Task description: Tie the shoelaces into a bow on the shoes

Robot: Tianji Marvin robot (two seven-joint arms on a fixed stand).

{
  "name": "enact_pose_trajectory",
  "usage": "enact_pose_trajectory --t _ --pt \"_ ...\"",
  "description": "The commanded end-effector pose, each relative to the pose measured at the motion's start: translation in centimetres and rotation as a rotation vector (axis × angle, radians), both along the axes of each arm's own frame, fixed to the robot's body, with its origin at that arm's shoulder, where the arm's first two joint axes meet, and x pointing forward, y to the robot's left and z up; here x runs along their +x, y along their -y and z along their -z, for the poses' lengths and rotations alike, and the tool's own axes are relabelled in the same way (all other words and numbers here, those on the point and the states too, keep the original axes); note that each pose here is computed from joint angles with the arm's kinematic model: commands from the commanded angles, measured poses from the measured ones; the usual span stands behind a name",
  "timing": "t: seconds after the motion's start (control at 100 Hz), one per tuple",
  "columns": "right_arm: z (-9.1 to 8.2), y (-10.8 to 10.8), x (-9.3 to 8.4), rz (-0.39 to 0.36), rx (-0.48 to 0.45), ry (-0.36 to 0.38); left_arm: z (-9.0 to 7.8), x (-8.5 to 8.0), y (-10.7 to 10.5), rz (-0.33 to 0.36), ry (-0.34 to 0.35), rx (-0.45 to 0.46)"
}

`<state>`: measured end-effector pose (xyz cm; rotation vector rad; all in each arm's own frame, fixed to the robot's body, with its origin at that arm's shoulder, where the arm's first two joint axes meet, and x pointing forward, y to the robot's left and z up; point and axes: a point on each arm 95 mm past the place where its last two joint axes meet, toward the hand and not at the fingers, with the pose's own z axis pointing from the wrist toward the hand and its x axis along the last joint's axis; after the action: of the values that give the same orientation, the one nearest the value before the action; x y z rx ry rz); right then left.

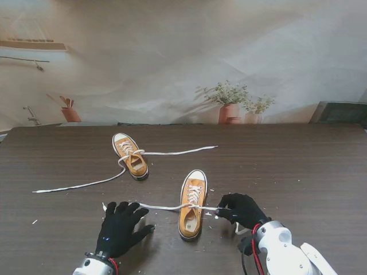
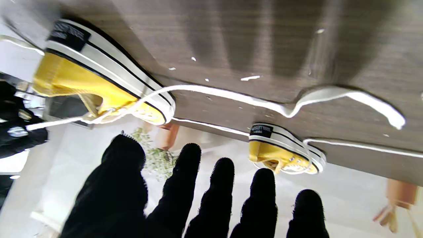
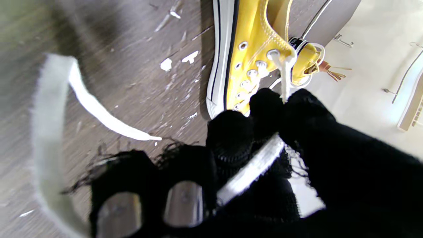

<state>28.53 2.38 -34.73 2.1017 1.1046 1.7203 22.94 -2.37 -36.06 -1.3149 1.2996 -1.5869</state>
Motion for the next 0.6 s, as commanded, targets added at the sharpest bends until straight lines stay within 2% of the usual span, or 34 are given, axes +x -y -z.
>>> enact_pose_trajectory --t 0.0,0.09,0.27,0.47,0.59 --pt "0.0 0.3 -0.4 -0.017 -0.003 -0.011 -1.7 0.7 1.6 0.034 0.023 -0.048" --pt "0.0 0.5 -0.4 -0.014 0.000 -0.013 -2.8 1.5 3.1 0.018 0.022 -0.044" --pt "0.1 0.4 -0.4 -0.035 0.022 -0.038 -4.2 3.4 5.2 0.029 -0.029 0.081" --pt "0.1 -0.1 -0.4 -0.056 0.038 -0.054 -4.4 4.8 6.7 0.026 -0.120 0.196" --pt "0.1 -0.2 -0.4 -0.057 0.037 -0.051 -4.0 5.2 7.2 0.038 -0.151 0.257"
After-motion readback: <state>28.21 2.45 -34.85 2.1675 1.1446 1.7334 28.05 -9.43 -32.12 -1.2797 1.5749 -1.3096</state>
